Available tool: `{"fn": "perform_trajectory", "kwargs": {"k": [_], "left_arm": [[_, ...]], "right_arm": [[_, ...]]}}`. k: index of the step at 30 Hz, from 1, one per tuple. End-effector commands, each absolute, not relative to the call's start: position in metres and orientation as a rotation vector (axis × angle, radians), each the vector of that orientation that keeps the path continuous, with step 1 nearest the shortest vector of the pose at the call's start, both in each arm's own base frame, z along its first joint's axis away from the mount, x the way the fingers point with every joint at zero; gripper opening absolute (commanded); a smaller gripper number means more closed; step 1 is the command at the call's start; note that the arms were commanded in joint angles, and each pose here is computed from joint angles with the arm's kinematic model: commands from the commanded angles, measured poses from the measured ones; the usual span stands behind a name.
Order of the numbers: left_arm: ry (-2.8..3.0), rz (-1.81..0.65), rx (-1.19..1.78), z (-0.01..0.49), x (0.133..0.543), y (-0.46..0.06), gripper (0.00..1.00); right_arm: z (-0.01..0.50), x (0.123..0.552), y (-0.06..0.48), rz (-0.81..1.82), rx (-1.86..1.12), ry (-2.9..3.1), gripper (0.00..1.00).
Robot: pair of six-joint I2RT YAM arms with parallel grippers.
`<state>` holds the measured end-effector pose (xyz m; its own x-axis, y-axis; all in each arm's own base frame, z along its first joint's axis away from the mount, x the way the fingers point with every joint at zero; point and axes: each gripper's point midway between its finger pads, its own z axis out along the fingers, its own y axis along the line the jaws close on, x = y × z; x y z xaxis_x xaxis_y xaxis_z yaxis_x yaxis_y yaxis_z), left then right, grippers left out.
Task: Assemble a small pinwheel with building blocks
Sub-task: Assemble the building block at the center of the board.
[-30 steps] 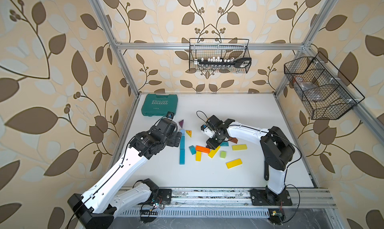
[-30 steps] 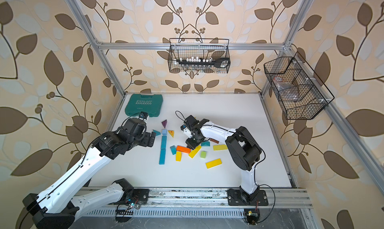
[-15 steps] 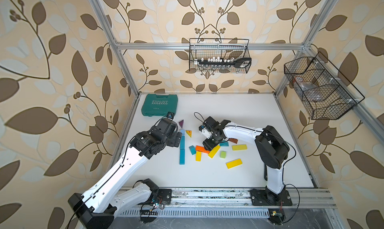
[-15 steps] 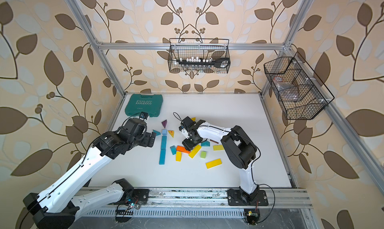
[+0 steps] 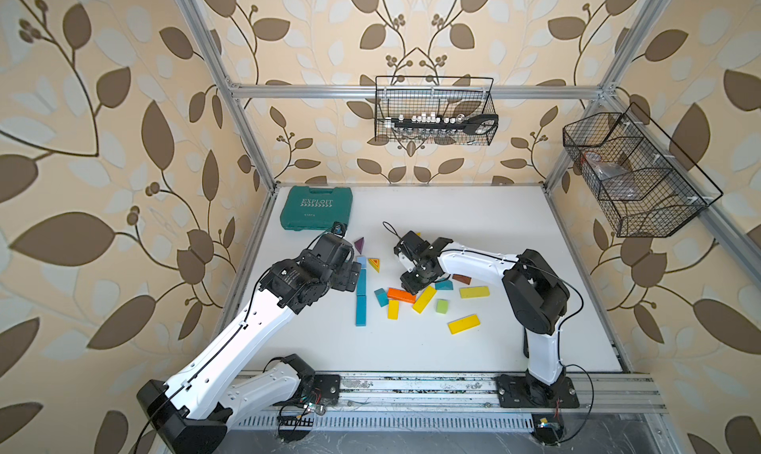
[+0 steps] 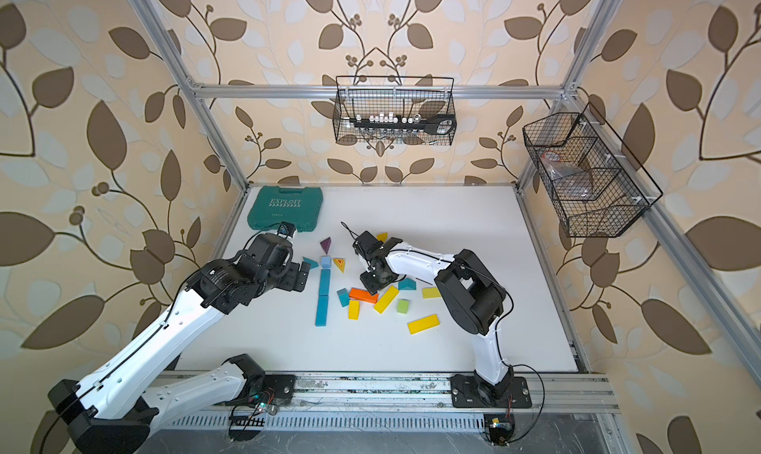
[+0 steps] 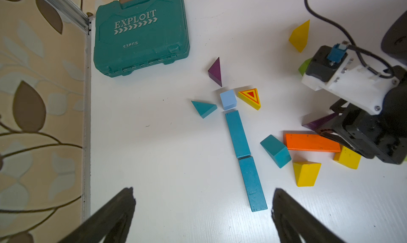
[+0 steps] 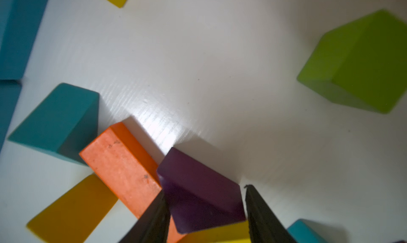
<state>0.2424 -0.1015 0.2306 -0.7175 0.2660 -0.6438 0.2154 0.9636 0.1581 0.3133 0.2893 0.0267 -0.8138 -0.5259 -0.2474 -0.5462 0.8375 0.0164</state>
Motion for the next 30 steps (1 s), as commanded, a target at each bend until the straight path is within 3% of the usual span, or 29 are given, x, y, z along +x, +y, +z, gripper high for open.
{"fn": "perform_trajectory", "kwargs": {"k": [1, 11, 21, 30], "left_arm": [[2.399, 0.103, 0.317, 0.230, 0.243, -0.098, 0.99], [2.401, 0.100, 0.321, 0.229, 0.243, -0.098, 0.99], [2.402, 0.100, 0.325, 0.229, 0.242, -0.099, 0.99], [2.404, 0.103, 0.328, 0.228, 0.242, -0.098, 0.99]], "right_arm": [[0.012, 0.316, 0.272, 0.013, -0.776, 2.831, 0.51], [0.014, 0.324, 0.266, 0.073, -0.732, 2.823, 0.46], [0.015, 0.349, 0.218, 0.044, -0.658, 2.845, 0.46], [0.013, 0.368, 0.215, 0.209, -0.784, 2.844, 0.47]]}}
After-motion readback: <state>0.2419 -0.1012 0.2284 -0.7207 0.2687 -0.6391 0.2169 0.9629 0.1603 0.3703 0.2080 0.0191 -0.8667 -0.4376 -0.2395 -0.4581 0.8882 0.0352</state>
